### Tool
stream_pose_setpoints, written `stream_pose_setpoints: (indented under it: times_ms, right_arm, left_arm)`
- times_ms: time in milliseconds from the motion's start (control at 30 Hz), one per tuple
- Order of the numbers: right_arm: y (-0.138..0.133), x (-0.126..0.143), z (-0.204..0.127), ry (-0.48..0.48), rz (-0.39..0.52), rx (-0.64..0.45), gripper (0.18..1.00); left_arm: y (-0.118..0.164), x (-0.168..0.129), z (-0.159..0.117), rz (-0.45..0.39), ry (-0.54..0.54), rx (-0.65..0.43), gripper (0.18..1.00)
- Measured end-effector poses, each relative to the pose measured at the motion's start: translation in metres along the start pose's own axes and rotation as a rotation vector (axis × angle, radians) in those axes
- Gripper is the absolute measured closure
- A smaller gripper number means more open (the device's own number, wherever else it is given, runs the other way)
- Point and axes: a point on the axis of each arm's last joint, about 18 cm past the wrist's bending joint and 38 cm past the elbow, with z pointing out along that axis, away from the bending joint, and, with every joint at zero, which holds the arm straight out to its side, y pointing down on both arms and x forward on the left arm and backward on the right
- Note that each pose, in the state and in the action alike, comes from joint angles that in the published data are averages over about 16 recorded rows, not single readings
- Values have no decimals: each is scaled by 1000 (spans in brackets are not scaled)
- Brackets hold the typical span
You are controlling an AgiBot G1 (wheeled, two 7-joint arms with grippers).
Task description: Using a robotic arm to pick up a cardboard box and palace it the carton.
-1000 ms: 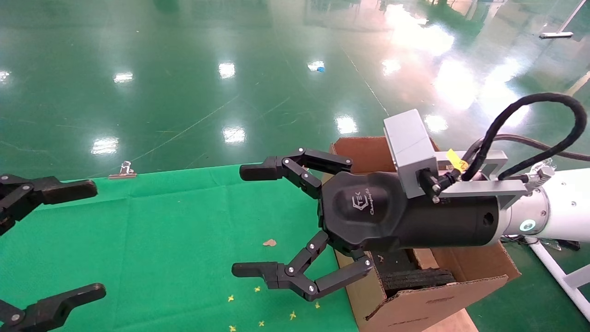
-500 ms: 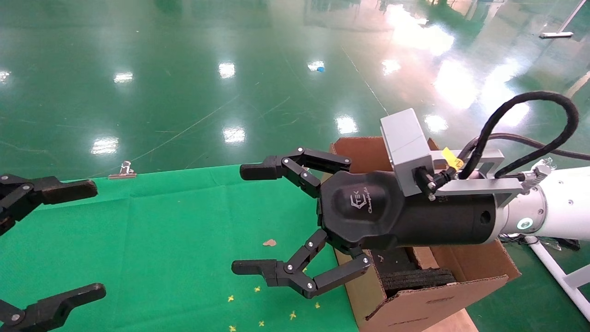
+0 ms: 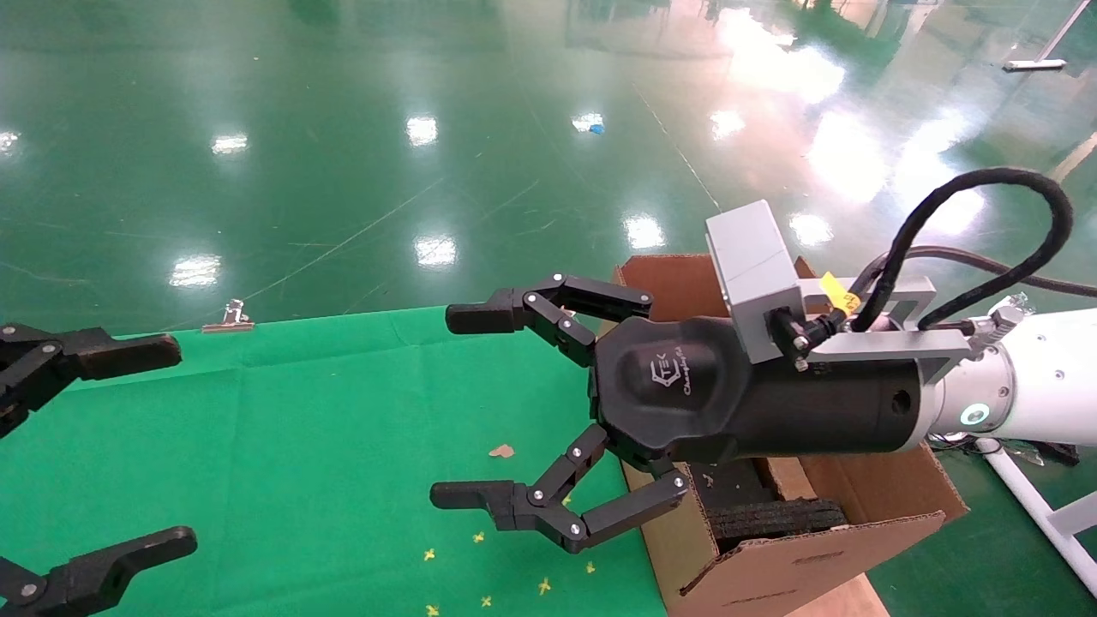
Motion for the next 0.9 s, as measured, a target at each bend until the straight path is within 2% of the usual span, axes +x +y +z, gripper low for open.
stream_pose_setpoints:
  times_ms: [900]
  right_arm:
    - [0,0,0,1,1,-1,178]
  left_arm:
    - [0,0,0,0,0,0,184]
